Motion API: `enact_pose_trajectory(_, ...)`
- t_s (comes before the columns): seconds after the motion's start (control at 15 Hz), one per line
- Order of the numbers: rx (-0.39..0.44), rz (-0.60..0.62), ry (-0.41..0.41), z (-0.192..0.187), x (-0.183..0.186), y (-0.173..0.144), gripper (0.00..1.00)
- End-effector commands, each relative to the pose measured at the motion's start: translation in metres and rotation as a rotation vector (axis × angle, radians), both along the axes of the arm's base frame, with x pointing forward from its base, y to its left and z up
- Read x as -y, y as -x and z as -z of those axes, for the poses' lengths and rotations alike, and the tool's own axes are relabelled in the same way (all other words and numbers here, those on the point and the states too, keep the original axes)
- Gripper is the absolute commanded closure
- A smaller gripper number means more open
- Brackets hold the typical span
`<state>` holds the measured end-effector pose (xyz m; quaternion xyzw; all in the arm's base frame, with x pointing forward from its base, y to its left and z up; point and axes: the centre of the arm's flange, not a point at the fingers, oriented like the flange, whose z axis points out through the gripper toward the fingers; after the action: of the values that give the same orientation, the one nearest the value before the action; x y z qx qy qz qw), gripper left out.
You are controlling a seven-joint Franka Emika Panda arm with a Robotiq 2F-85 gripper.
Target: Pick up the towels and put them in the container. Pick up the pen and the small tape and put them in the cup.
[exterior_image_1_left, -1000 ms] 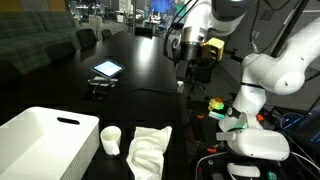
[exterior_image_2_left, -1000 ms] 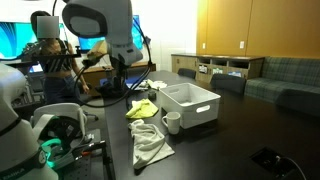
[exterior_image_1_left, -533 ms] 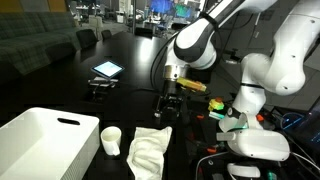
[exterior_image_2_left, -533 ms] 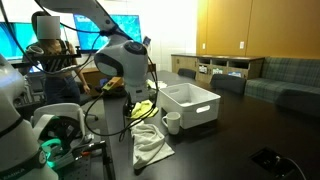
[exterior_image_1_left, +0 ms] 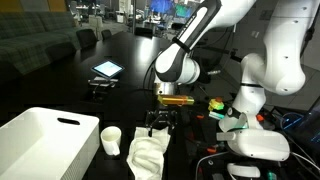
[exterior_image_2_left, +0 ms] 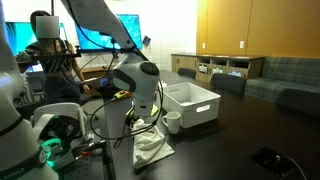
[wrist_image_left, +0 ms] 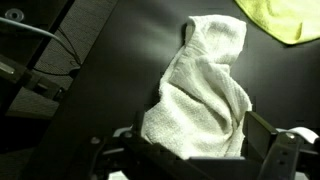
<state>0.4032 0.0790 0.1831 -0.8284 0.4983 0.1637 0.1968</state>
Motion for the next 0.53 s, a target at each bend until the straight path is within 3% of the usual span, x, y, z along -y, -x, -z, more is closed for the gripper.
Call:
enact_pose_trajectory(0.0,-0.09,0.146,0.04,0.025,-0.002,-0.007,0.0)
enact_pose_trajectory(0.2,-0.163,0.255,0.068,0.045,0.002,0.005,0.0)
enact_pose_trajectory(0.47,-0.183,0.402,0.096,0.06,0.014,0.017,0.0)
